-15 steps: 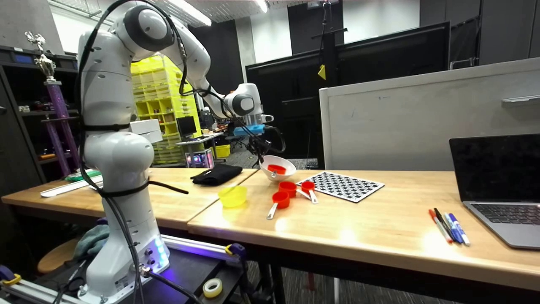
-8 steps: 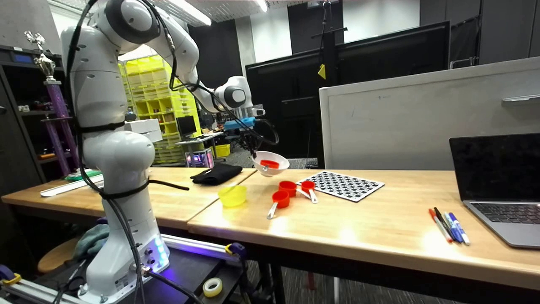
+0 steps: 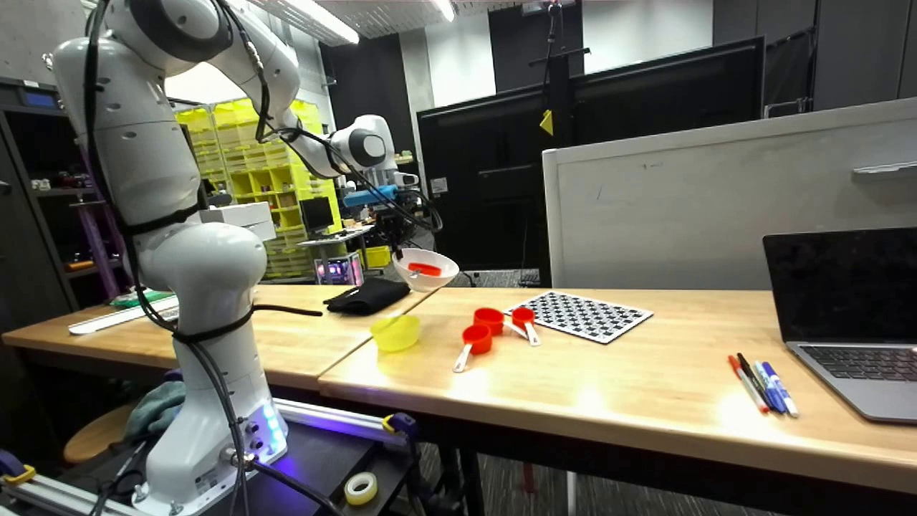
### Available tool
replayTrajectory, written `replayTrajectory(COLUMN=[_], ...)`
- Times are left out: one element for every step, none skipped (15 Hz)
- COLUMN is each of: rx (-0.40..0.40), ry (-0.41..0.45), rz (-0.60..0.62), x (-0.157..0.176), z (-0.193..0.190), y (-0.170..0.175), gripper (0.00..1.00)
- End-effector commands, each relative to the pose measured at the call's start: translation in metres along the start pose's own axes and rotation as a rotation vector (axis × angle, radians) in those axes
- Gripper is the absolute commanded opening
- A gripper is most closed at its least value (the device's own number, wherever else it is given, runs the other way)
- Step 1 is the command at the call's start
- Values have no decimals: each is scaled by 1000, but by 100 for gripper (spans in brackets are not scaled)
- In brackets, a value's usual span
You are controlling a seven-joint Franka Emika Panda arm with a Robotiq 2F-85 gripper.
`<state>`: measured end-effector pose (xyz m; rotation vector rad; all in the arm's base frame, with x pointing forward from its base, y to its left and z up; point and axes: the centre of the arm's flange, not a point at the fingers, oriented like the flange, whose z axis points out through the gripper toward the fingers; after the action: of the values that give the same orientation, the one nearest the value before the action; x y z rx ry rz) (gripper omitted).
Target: Move the white bowl to the left.
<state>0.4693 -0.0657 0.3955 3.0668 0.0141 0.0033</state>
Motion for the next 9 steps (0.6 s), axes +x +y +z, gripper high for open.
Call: replayTrajectory(rx=[-31,-34,-38,-40,-46,-53,-59,-67,-73], ry=[18,19,19,15,9,5,-2,-7,-11], rz=[10,16,27,34,45,51,54,53,52], x=[-37,-43,-51,-58,-66,-74,-83,-91,-97], z=[-12,-11,-9,-7,-4,-2,0,3,4], y=[-60,-76,-95,-110,-128,-143,-156,-170,-179], gripper=[1,1,1,1,1,1,1,1,1])
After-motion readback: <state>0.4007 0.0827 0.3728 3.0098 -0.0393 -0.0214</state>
